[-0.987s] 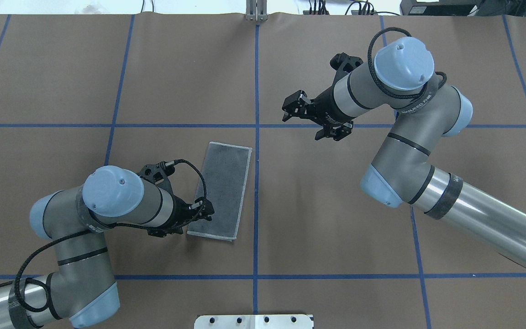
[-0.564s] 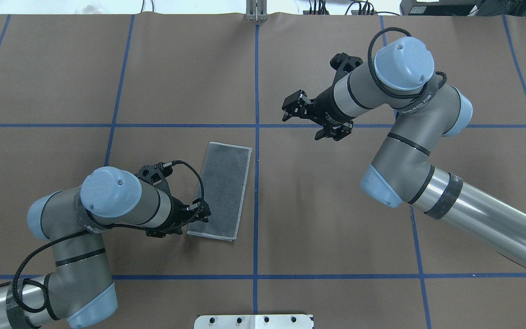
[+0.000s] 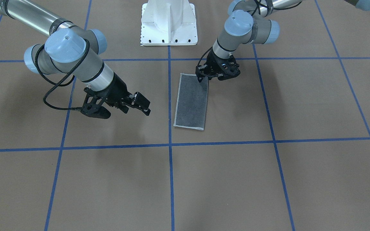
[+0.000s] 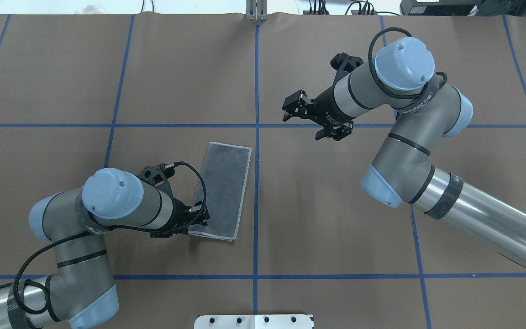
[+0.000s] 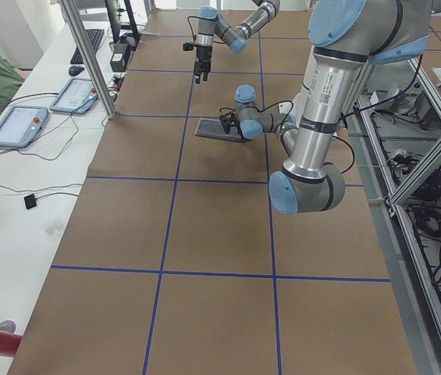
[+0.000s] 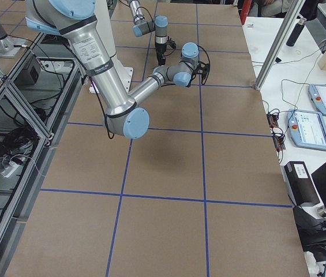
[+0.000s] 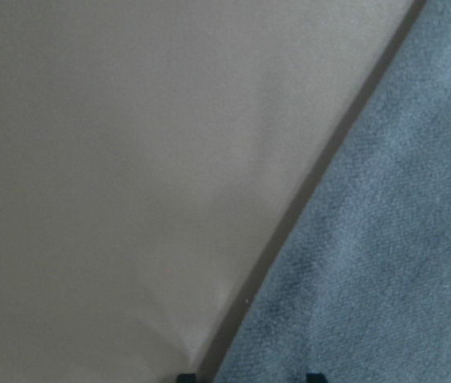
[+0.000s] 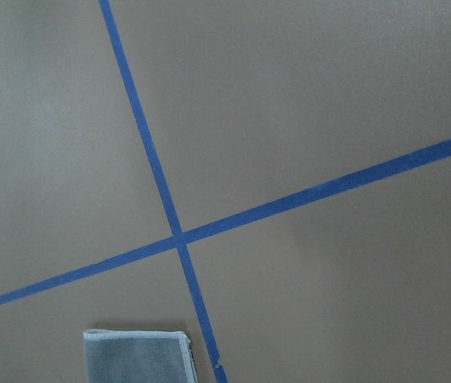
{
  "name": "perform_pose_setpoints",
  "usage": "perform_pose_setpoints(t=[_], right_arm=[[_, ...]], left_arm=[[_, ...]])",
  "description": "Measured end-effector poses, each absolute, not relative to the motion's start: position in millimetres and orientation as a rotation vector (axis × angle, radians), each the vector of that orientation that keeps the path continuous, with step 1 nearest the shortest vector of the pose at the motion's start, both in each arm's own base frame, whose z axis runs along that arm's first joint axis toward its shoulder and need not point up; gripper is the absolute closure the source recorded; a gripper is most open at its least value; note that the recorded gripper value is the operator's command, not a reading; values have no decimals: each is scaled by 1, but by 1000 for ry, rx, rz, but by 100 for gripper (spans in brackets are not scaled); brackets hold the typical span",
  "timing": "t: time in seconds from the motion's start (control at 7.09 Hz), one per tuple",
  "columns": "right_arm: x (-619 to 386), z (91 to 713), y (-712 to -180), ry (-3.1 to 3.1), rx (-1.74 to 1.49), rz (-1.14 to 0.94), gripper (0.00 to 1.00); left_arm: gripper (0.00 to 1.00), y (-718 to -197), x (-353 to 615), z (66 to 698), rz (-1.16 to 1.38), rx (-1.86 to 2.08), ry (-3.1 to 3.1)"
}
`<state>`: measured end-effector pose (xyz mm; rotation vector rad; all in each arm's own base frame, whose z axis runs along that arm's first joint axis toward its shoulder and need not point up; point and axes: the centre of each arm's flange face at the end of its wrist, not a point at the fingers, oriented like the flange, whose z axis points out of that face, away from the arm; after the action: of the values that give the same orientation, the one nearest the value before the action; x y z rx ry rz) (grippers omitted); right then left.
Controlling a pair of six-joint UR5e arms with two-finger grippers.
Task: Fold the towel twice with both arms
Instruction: 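Close the left gripper on the strip's end nearest the robot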
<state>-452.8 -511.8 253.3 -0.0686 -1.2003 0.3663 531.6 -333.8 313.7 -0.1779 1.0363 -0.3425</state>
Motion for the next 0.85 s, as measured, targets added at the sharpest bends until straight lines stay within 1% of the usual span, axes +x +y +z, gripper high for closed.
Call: perform_pose_setpoints(t=[0.28, 0.42, 0.56, 0.85], right_arm=[[-452, 254, -512, -1200, -69, 367, 0], [-453, 254, -512, -1199, -69, 367, 0], [-453, 254, -512, -1199, -70, 368, 0], [-453, 253, -511, -1201, -71, 369, 0]], left_arm=[[77, -334, 532, 313, -343, -178, 1038], [96, -333, 531, 311, -343, -178, 1041], [100, -333, 529, 306, -344, -178, 1049], [100, -330, 523, 293, -344, -180, 1073]])
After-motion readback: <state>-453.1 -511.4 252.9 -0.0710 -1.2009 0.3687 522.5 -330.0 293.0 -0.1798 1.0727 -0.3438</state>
